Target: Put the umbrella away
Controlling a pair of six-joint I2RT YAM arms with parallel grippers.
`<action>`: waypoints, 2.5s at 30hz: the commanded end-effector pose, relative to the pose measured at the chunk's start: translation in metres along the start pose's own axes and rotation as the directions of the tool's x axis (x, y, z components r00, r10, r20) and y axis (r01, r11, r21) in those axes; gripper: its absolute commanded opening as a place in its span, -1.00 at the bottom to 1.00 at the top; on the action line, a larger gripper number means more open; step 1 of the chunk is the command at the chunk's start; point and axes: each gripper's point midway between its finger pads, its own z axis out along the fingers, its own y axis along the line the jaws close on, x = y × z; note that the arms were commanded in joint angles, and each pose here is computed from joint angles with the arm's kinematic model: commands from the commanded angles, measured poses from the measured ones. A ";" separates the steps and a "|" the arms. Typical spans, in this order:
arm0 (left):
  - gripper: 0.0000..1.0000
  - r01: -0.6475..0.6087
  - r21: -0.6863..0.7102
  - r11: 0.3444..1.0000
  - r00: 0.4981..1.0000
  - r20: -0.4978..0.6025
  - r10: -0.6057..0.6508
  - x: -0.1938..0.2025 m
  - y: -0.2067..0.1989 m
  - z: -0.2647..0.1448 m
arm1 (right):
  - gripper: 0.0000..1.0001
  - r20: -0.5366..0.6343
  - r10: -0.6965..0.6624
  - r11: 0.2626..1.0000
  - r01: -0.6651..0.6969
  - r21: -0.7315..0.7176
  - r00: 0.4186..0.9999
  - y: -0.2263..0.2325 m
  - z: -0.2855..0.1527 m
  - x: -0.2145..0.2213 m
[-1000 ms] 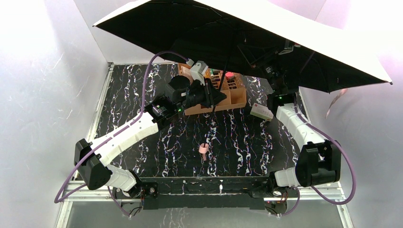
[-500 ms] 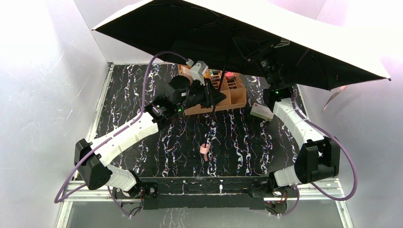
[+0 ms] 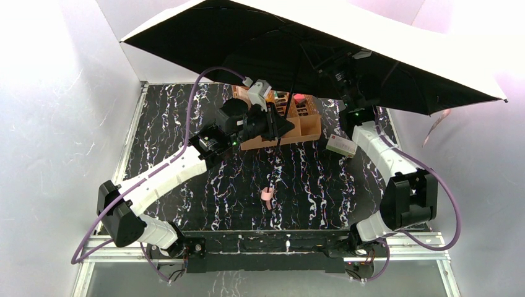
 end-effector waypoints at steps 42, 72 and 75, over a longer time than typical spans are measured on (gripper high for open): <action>-1.00 -0.035 0.026 0.999 0.998 0.052 0.033 -0.019 -0.010 -0.007 | -1.00 0.076 0.047 0.984 -0.034 -0.176 0.996 0.037 0.030 -0.020; -0.56 -0.197 0.050 0.979 0.951 0.254 0.178 -0.112 -0.050 -0.040 | -1.00 -0.121 0.027 0.996 -0.017 0.086 0.992 0.053 -0.054 0.059; 0.17 -0.157 0.112 0.981 0.984 0.104 0.145 -0.065 -0.045 -0.045 | -1.00 -0.010 0.021 0.996 -0.020 0.081 1.000 0.067 -0.028 0.025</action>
